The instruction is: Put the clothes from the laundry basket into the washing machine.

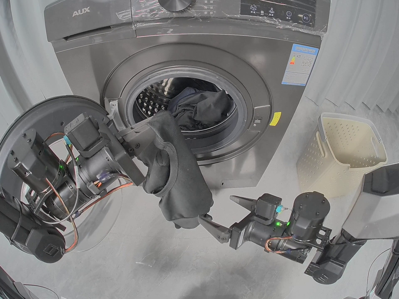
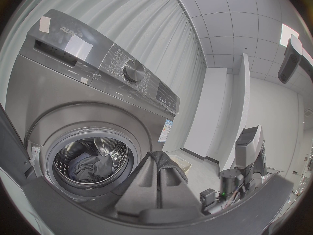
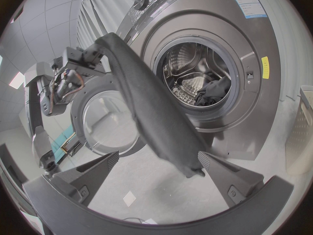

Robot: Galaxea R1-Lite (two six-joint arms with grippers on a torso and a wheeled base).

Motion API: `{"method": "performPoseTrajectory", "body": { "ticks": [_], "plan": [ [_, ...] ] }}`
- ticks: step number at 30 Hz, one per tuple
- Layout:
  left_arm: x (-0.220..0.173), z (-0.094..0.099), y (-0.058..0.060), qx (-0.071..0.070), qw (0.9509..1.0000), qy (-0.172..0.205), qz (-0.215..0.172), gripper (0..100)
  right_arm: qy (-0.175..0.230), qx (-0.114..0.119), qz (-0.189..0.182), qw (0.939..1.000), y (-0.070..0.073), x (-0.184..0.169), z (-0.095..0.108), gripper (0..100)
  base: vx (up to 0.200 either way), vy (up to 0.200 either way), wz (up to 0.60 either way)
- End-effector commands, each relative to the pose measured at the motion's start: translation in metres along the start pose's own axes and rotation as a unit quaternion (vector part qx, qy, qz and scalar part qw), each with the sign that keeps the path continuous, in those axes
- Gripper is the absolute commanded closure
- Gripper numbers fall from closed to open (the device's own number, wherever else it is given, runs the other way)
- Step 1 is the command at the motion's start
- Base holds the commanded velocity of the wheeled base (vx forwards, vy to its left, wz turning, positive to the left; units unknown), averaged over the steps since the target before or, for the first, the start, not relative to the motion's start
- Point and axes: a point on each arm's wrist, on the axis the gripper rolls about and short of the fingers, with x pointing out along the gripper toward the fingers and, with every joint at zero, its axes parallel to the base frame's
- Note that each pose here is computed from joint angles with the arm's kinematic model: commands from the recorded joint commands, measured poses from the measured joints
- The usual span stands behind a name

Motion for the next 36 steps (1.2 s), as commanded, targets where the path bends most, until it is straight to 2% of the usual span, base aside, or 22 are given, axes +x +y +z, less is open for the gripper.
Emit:
{"method": "performPoseTrajectory", "body": {
  "ticks": [1,10,13,17,20,28,36],
  "plan": [
    [0.001,0.001,-0.004,-0.002,1.0000,-0.002,-0.008,100,0.001,-0.008,-0.016,0.9998,-0.022,0.024,-0.011,0,0.000,0.000,0.00],
    [0.001,0.007,-0.006,0.001,0.9998,-0.014,-0.013,100,0.015,-0.011,-0.006,0.9998,-0.022,0.044,-0.031,0,0.000,0.000,0.00],
    [0.001,0.008,-0.007,0.001,0.9998,-0.014,-0.017,100,0.009,-0.011,-0.009,0.9999,-0.027,0.057,-0.036,0,0.000,0.000,0.00],
    [0.000,0.012,-0.010,0.001,0.9995,-0.020,-0.023,100,-0.008,-0.010,-0.004,0.9999,-0.026,0.074,-0.038,0,0.000,0.000,0.00],
    [0.000,0.014,-0.011,0.002,0.9994,-0.024,-0.025,100,-0.039,-0.013,0.001,0.9991,-0.025,0.092,-0.033,0,0.000,0.000,0.00],
    [0.001,0.014,-0.012,0.001,0.9993,-0.024,-0.028,100,-0.043,-0.015,-0.003,0.9990,-0.032,0.107,-0.044,0,0.000,0.000,0.00],
    [0.000,0.014,-0.012,0.001,0.9994,-0.025,-0.026,100,-0.063,-0.015,-0.008,0.9979,-0.042,0.127,-0.050,0,0.000,0.000,0.00]
  ]
}}
